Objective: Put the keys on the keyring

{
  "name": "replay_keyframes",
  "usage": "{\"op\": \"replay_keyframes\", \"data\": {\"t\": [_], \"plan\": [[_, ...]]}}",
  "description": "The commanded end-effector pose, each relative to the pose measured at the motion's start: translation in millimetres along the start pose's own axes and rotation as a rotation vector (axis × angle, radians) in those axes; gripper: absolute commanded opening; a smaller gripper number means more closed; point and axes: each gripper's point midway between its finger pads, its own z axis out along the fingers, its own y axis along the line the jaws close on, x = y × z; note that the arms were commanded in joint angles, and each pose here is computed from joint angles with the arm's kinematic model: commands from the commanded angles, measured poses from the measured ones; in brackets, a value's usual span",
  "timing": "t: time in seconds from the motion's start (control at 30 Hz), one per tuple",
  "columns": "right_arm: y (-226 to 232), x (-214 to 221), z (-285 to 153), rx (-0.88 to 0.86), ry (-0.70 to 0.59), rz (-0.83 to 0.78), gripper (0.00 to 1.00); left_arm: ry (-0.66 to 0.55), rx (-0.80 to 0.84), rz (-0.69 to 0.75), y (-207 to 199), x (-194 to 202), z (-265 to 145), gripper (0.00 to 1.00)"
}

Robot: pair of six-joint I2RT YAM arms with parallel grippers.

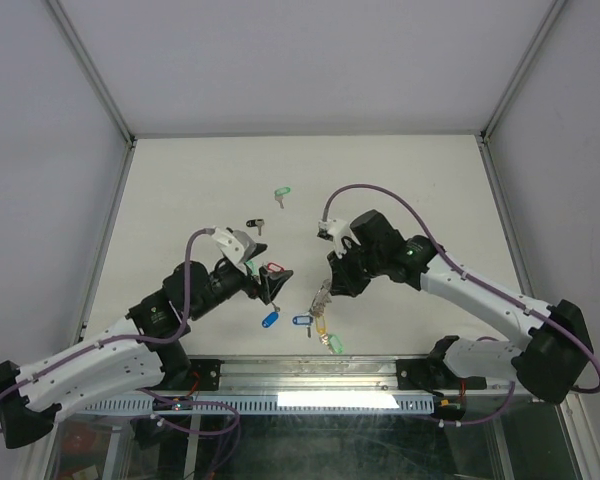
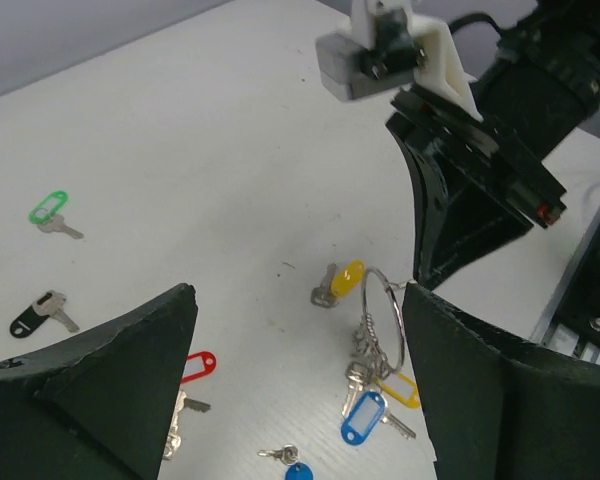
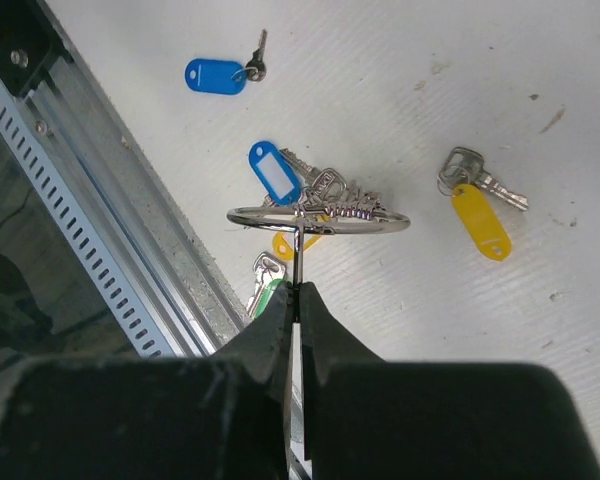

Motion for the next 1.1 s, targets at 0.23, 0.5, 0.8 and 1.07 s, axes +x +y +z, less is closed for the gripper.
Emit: {"op": "replay_keyframes", "data": {"t": [0.23, 0.5, 0.8, 1.07], "plan": [[12.6, -44.4, -50.5, -0.052, -0.123, 0.094, 0.00, -0.141, 0.117, 0.290, -38.4, -27.8, 13.5, 0.80], [19.6, -52.2, -70.4, -0.037, -0.117, 0.122, 0.00, -0.229, 0.178, 0.431, -69.0, -38.2, 27.0, 0.81], [32.9, -54.8, -88.8, -0.066, -0.086, 0.125, 0.00, -0.201, 0.214, 0.646, -100.0, -18.0, 42.7, 0.79], [45.1, -52.9, -94.9, -0.121, -0.066, 0.133, 0.00, -0.211, 0.209, 0.752, -103.2, -17.1, 52.1, 0.70]]}}
